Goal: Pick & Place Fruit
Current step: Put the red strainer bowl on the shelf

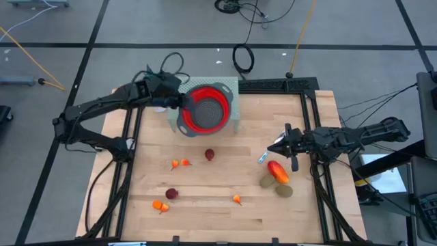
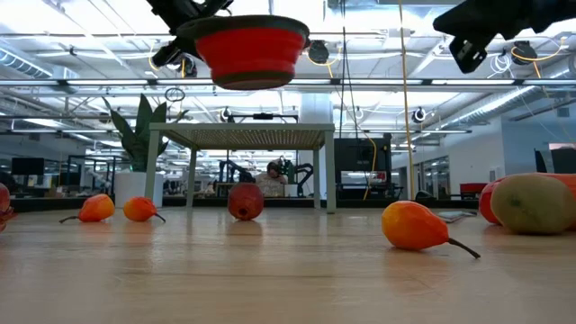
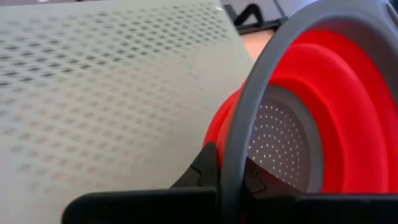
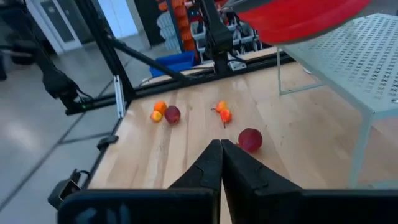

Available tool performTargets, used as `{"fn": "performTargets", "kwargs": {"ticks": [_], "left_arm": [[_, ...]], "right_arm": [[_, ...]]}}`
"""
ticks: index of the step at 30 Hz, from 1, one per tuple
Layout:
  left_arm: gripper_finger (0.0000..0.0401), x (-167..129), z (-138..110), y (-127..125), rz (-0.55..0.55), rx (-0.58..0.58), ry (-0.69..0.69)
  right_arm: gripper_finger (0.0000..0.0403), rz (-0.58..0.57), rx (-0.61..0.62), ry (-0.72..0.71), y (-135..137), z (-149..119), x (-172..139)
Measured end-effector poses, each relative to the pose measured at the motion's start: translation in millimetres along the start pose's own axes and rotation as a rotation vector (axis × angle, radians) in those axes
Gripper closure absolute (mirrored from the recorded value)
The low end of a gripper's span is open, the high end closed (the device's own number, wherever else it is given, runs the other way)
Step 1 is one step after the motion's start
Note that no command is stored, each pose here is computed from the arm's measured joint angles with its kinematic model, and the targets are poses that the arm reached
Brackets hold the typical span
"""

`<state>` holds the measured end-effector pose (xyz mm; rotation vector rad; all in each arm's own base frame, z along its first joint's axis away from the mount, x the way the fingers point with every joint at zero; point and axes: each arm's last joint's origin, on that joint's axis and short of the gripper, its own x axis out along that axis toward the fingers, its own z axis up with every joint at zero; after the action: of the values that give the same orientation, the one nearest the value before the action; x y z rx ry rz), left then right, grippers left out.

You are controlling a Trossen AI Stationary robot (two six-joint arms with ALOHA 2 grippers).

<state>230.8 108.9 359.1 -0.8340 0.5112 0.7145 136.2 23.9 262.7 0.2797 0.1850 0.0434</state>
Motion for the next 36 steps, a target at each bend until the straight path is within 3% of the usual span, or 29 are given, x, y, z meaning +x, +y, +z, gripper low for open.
{"fn": "performTargets", "kwargs": {"ticks": [15,36], "left_arm": [[0.0401,-8.5,20.6,24.1,0.009,-0.093,0.059],[0.0401,-12.2,41.7,52.4,0.001,-0.249,0.036]], "right_arm": [[0.0403,0.004,-0.043,-0.006,-8.2,-9.4,-38.5],[0.0403,0.029,-0.137,-0.119,-14.6,-12.7,-77.7]]}}
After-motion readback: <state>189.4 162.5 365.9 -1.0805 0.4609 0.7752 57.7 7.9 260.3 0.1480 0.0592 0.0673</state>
